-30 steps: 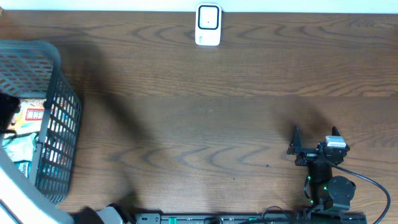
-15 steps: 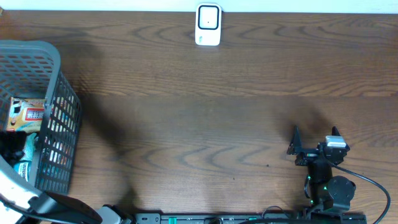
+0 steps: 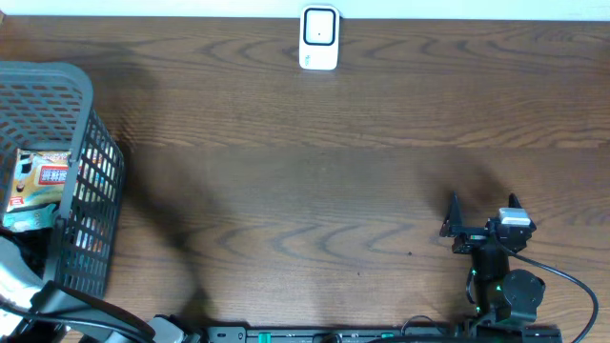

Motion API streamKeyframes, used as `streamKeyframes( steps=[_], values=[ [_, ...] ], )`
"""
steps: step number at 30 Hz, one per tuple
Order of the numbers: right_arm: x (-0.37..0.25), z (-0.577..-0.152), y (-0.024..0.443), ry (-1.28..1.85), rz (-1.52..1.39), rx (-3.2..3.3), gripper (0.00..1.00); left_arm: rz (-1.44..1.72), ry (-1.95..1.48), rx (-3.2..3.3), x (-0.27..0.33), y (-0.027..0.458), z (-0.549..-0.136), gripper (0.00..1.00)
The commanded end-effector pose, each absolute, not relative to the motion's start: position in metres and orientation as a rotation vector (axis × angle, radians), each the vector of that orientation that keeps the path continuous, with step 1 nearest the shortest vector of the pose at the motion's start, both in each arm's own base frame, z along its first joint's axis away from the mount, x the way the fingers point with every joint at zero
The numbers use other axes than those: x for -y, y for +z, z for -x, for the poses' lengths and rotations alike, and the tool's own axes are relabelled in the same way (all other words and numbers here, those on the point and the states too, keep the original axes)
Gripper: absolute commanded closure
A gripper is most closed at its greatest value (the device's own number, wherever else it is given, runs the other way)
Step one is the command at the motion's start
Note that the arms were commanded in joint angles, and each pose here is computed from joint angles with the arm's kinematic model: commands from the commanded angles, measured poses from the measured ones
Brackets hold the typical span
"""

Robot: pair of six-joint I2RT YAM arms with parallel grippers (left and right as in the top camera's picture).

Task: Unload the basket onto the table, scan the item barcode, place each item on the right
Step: 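Reach the left gripper into the basket and grasp the teal Listerine bottle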

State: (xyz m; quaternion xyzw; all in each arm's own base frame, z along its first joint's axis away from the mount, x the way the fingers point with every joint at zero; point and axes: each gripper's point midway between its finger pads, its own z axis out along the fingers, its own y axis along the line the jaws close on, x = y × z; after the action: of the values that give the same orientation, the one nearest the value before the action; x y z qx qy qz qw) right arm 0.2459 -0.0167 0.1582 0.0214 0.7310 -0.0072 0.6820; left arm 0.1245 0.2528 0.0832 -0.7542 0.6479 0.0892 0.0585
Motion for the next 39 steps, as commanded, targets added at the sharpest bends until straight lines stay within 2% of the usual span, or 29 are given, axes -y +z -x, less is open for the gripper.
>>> streamKeyframes(
  steps=[1,13,24,27,30,33,39],
  values=[
    [0.017,-0.246,0.158,-0.009,-0.056,-1.64,0.01,2.296,0.267,-1.955,-0.25,0.07,-0.122,0.02],
    [0.017,-0.246,0.158,-0.009,-0.056,-1.64,0.01,2.323,0.26,-1.984,-0.26,0.027,-0.129,0.02],
    [0.017,-0.246,0.158,-0.009,-0.056,-1.64,0.01,2.43,0.234,-2.102,-0.246,-0.015,-0.12,0.0],
    [0.017,-0.246,0.158,-0.009,-0.056,-1.64,0.01,2.426,0.234,-2.098,-0.247,-0.012,-0.12,0.1],
    [0.017,-0.246,0.158,-0.009,-0.056,-1.64,0.01,2.425,0.234,-2.097,-0.245,-0.008,-0.12,0.3],
    [0.017,-0.246,0.158,-0.009,-0.056,-1.64,0.01,2.422,0.235,-2.094,-0.245,-0.002,-0.12,0.31],
    [0.017,-0.246,0.158,-0.009,-0.056,-1.64,0.01,2.377,0.237,-2.044,-0.259,0.044,-0.13,0.31]
  ],
)
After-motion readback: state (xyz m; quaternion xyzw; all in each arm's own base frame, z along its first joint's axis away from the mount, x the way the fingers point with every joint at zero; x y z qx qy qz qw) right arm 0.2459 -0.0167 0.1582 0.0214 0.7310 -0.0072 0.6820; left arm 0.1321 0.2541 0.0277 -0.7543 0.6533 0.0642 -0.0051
